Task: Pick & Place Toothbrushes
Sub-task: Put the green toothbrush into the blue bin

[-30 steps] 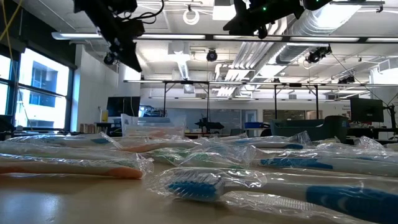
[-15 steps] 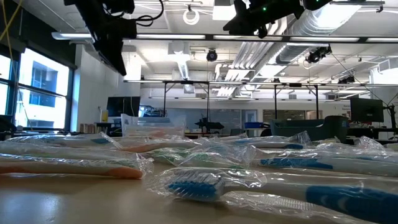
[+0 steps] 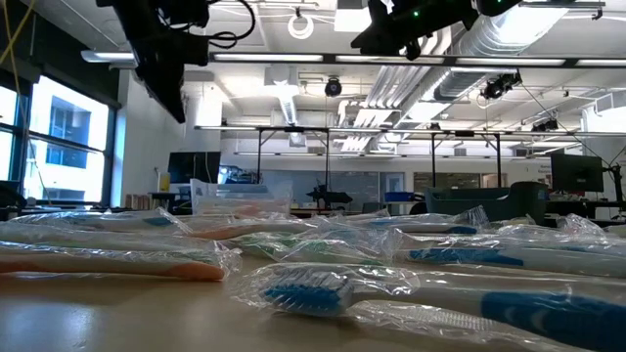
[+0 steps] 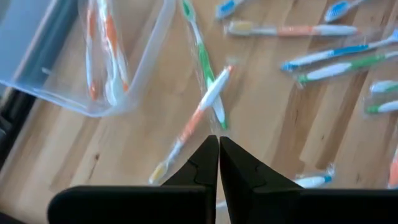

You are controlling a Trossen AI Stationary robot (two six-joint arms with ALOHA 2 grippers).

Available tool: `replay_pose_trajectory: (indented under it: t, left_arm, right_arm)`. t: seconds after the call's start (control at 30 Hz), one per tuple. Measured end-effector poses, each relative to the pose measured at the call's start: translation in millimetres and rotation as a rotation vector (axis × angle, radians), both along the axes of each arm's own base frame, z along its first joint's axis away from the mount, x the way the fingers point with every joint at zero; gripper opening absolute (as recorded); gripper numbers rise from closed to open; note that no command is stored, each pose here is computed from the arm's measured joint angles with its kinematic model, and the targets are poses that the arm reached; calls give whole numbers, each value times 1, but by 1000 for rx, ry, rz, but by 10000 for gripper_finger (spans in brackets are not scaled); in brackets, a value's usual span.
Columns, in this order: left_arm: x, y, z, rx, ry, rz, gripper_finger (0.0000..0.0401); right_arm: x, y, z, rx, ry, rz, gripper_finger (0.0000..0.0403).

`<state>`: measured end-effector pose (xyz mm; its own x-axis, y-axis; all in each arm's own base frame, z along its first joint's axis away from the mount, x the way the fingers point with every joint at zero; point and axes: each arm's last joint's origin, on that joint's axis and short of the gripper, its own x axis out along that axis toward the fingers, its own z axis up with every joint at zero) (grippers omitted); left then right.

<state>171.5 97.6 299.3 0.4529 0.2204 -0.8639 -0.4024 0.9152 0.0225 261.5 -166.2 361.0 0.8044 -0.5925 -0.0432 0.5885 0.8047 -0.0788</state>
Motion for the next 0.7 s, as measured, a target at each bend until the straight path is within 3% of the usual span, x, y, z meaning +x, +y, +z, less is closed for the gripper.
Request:
replay_pose_trajectory:
  t: [0.37,0.7]
  left_arm:
    - [1,0,0,2,-6,4,10]
    - [18,10,16,148,-232,-15,10]
  right_arm:
    - [0,0,-2,34,0,0,175]
    - [-1,2,-17,143,119,-2,175]
